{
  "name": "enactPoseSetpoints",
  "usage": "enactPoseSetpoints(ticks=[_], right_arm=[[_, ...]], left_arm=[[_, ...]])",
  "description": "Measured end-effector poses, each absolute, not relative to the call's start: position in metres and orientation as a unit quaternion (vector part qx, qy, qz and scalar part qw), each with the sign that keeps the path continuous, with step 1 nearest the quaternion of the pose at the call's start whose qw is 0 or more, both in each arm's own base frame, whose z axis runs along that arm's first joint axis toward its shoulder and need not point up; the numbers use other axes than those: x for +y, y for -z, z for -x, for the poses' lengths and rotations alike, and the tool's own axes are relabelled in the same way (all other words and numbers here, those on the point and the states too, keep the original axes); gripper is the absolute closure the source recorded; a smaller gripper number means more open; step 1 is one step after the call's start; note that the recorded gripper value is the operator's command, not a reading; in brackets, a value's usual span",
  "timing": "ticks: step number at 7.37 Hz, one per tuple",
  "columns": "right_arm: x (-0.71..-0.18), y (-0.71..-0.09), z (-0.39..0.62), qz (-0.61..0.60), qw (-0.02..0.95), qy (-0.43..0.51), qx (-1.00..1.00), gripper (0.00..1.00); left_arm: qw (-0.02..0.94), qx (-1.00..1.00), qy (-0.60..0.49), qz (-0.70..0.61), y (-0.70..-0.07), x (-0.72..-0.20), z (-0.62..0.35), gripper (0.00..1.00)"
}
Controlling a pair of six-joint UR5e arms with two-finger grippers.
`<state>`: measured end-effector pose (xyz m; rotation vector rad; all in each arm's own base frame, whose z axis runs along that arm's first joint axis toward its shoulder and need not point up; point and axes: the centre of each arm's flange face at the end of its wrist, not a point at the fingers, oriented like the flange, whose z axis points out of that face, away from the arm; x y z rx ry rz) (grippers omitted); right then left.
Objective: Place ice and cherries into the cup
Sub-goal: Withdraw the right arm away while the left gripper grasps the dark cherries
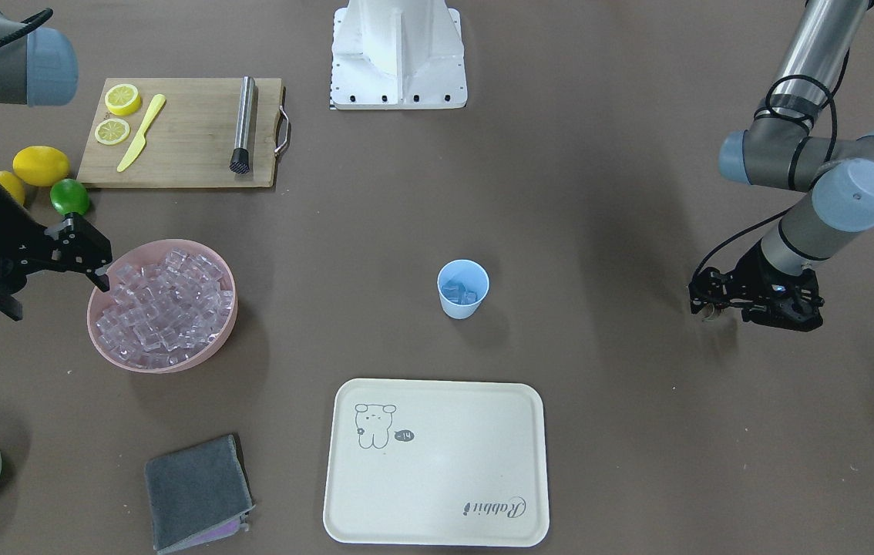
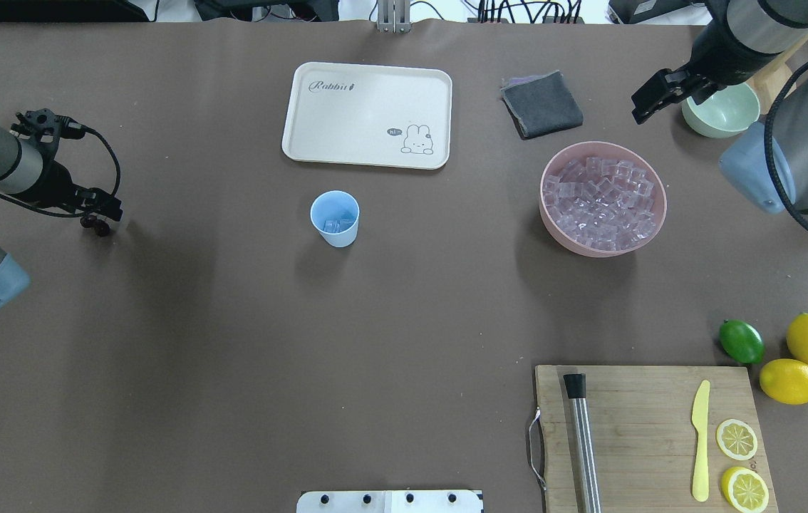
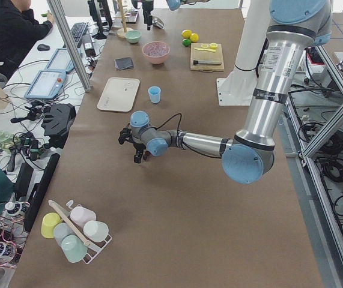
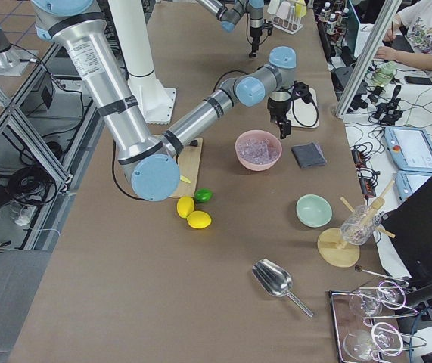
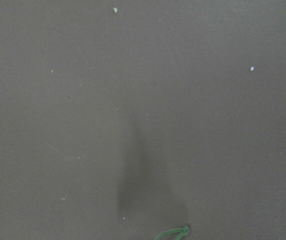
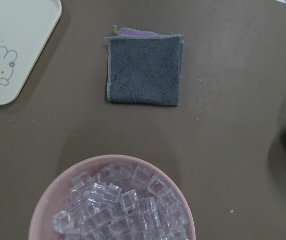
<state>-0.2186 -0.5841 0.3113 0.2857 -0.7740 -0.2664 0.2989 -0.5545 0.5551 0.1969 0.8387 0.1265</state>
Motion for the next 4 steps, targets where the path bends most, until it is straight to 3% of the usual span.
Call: enactPoseSetpoints(ticks=[1,3,4], right_arm=[[-0.5817,-0.3158,0.2184,-0.136,0.908,0.129,-0.373,0.01],[-0.5769,-0.3175,0.2262,-0.137,0.909,0.135,-0.369,0.01],[-0.5752,-0.3133,0.2283,-0.140,0.908,0.137,-0.370,0.01]], left_arm=[[0.906,0.407,-0.059,-0.097,-0.5542,-0.5519,-0.2970,0.52],[0.908,0.405,-0.057,-0.095,-0.5587,-0.5463,-0.2925,0.55],[0.908,0.404,-0.055,-0.093,-0.5605,-0.5450,-0.2916,0.69]])
